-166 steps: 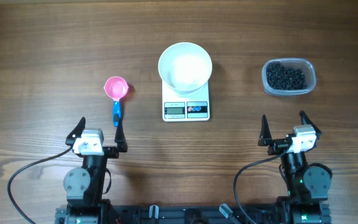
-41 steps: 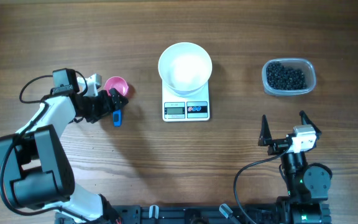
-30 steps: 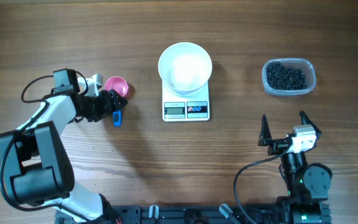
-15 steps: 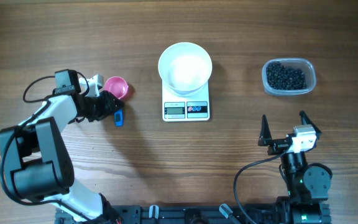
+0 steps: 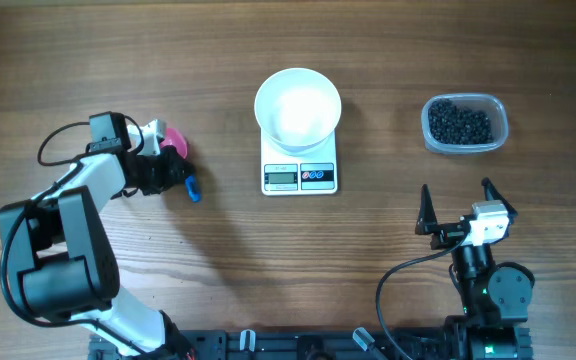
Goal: Scoop item into bowl and weigh 150g on scale
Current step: 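Close the left gripper on the scoop handle and lift it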
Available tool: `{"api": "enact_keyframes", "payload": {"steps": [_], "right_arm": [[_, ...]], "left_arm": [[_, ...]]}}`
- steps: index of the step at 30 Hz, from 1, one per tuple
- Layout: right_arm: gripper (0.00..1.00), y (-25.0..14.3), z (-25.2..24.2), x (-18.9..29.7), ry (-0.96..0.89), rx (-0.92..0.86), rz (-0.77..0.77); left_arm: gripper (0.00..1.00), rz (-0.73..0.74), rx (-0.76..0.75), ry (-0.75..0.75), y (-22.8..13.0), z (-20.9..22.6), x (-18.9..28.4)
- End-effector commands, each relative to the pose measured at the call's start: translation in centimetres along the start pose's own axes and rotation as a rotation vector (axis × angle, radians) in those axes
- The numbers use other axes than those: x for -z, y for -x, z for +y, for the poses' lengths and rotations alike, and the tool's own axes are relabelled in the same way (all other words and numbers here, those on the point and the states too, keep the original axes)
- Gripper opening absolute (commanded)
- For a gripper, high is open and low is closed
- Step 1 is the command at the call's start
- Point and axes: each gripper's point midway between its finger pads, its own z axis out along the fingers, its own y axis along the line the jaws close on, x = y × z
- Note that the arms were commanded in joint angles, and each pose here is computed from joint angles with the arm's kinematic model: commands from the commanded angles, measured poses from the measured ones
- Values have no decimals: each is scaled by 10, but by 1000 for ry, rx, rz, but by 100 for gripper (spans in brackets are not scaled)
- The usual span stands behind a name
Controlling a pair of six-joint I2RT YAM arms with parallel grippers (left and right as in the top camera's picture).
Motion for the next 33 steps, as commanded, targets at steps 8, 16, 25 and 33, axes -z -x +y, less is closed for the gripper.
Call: {"api": "enact_keyframes", "payload": {"steps": [8,16,25,33], "right_arm": [[100,2,-4,1,-21,7,-9],[100,2,-4,1,-22,6,-9],[100,1,-4,0,-21,6,-4],[100,28,69,17,445,-676,25]], "left_arm": [[4,-169,-43,-156,27,-61,56],[4,-320,-9,-428,12,-157,167],[4,-392,-78,-438,-58,-202,223],[4,-395,-82,-446,-64,-205,227]]}}
